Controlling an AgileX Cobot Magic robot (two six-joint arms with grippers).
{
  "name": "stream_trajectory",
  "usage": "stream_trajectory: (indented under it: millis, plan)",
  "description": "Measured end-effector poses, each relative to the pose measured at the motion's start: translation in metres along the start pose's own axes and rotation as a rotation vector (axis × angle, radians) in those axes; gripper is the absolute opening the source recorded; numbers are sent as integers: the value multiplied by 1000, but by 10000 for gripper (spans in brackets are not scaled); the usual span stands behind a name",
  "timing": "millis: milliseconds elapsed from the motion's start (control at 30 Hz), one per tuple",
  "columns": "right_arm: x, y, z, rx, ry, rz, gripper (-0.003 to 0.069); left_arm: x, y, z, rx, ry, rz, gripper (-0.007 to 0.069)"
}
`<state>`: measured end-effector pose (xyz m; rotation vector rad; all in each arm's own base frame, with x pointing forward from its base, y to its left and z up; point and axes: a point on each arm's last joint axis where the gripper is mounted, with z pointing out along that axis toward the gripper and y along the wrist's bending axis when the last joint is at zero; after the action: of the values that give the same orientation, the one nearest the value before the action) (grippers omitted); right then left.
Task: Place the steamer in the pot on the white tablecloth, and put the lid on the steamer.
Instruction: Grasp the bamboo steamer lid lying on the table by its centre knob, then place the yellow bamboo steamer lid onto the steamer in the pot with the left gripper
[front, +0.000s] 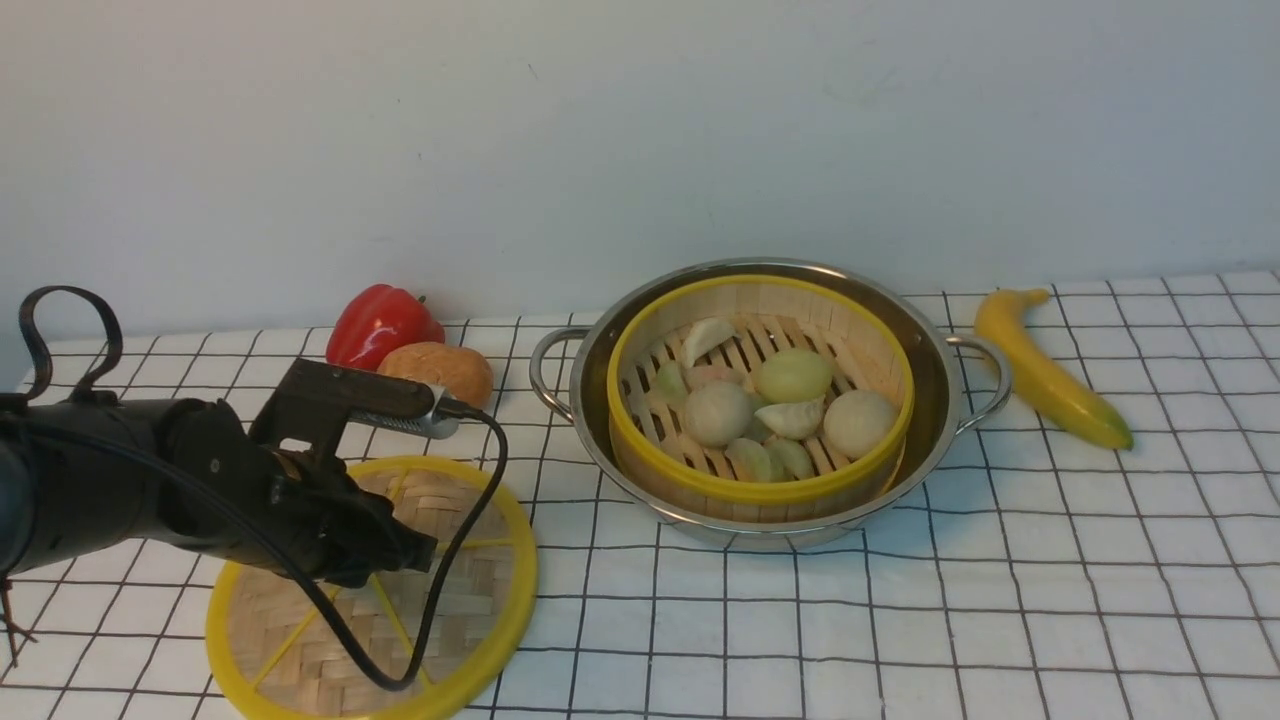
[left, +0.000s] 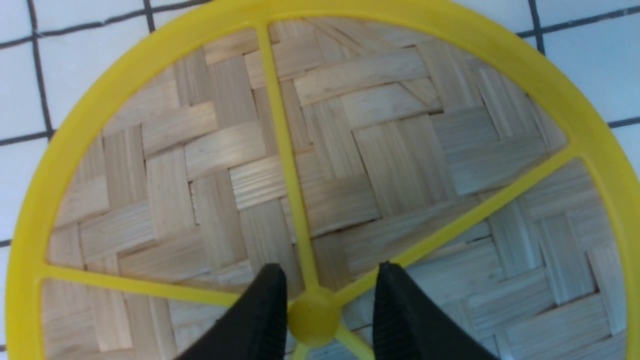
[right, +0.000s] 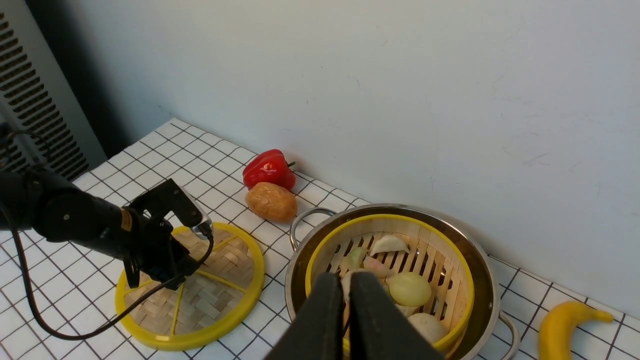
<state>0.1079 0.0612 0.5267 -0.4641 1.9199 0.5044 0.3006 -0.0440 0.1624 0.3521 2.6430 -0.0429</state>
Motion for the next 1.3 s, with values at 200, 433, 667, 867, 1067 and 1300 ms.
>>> stream_trajectory:
  millis: [200, 433, 667, 867, 1067, 1300]
  plan:
    - [0, 0, 0, -1, 0, 0, 55, 0, 1, 0, -15, 4, 17, 113]
    - [0, 0, 0, -1, 0, 0, 62, -5, 13, -6, -58, 54, 38, 113]
    - [0, 0, 0, -1, 0, 2, 69, -61, 28, -52, -127, 34, 42, 113]
    - [0, 0, 0, -1, 0, 12, 76, -123, -22, -91, -53, -136, 130, 113]
    - [0, 0, 0, -1, 0, 25, 83, -158, -84, -85, 29, -209, 252, 113]
    - [0, 2, 0, -17, -2, 38, 92, -175, -144, -53, 67, -206, 384, 113]
